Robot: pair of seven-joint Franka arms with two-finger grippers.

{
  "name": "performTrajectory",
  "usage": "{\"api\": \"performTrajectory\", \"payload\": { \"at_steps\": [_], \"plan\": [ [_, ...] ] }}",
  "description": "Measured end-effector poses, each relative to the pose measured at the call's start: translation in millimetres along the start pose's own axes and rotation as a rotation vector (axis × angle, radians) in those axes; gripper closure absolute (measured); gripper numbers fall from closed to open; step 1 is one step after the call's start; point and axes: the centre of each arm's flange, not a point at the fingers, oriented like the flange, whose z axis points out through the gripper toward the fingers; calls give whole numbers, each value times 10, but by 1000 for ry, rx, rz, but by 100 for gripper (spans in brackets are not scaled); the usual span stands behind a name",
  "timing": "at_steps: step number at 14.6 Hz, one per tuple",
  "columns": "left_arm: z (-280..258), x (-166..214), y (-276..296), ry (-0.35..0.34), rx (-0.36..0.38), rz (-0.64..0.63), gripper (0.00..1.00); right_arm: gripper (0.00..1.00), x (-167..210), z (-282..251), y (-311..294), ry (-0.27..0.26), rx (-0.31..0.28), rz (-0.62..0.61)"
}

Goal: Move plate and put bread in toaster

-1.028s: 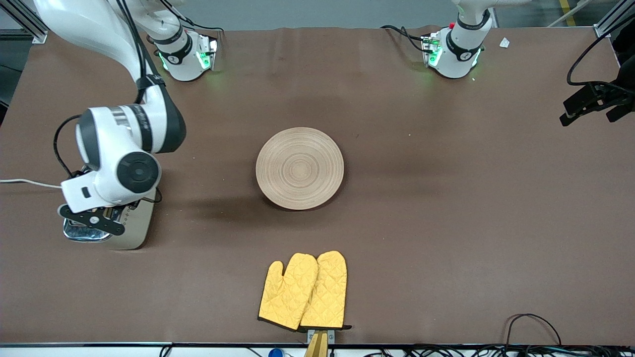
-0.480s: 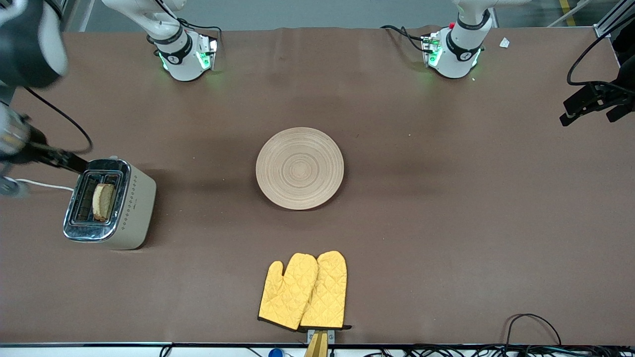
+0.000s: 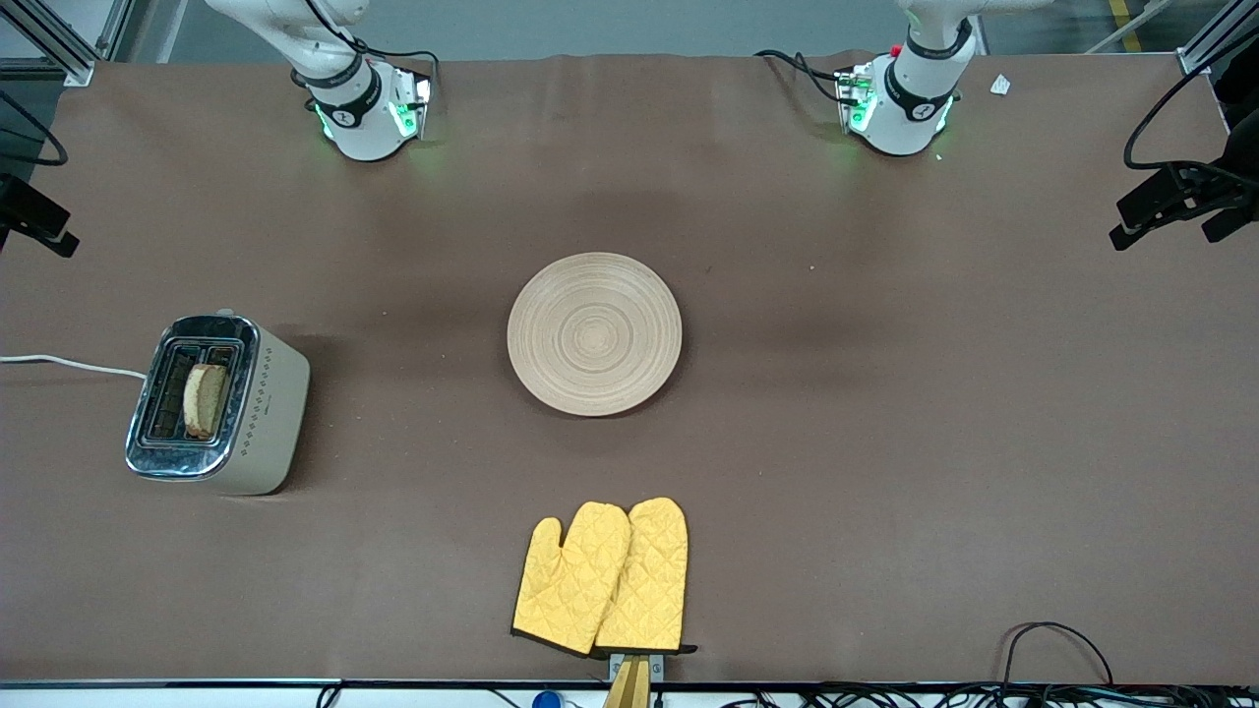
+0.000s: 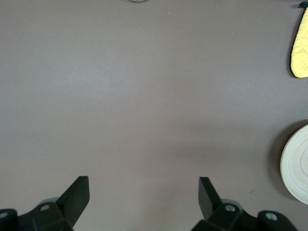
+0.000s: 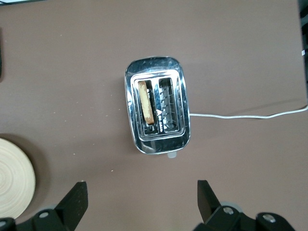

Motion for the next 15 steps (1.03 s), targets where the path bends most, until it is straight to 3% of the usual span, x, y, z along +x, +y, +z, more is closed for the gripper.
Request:
{"api": "performTrajectory", "payload": {
  "at_steps": [4,15],
  "plan": [
    [0,0,0,0,0,0,0,0,13,185,13,-31,26,-5],
    [1,0,4,0,0,1,0,0,1,207,30,-43,28,-64]
  ]
}}
